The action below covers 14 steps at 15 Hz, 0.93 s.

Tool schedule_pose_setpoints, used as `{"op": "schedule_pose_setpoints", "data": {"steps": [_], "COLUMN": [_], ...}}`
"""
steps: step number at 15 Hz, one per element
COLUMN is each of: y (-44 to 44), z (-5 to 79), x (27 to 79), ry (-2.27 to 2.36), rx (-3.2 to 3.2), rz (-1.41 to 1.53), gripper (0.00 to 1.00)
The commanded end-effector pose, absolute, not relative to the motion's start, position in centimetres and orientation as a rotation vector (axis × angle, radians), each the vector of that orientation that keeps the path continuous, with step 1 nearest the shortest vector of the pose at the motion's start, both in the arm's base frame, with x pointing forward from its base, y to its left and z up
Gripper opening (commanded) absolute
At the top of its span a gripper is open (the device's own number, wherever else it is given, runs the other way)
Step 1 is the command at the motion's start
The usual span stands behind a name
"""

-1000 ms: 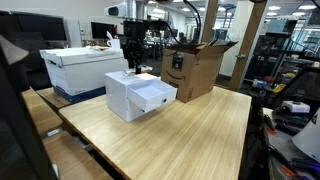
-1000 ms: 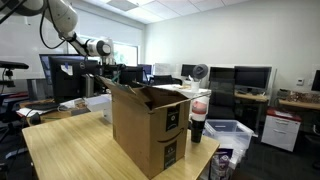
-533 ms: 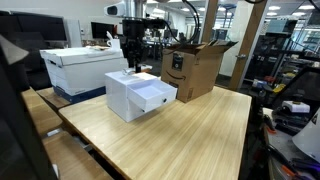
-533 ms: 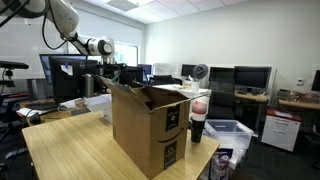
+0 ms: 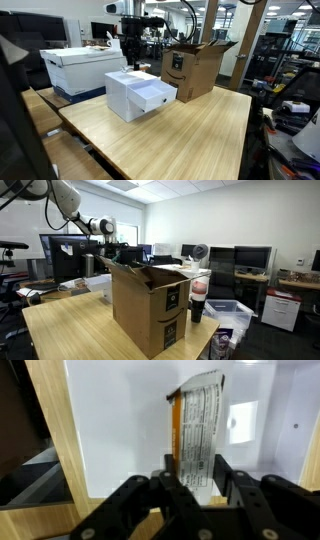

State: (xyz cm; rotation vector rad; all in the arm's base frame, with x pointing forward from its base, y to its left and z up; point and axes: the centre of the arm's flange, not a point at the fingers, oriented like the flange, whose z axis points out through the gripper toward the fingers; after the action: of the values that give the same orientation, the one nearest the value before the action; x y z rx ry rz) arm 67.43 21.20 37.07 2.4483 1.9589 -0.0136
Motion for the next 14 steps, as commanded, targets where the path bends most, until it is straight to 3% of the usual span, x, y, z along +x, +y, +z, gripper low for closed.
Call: {"op": "schedule_pose_setpoints", "data": {"steps": [1, 9, 14], "y": [20.4, 22.9, 23.5], "z": [38.0, 35.6, 34.7], "x": [68.5, 63.1, 62.8], "ry": [1.953, 1.951, 1.914], "rx": [2.482, 2.526, 2.548], "rz": [-0.005, 0.014, 0.044], "gripper": [0.16, 0.16, 0.16]}}
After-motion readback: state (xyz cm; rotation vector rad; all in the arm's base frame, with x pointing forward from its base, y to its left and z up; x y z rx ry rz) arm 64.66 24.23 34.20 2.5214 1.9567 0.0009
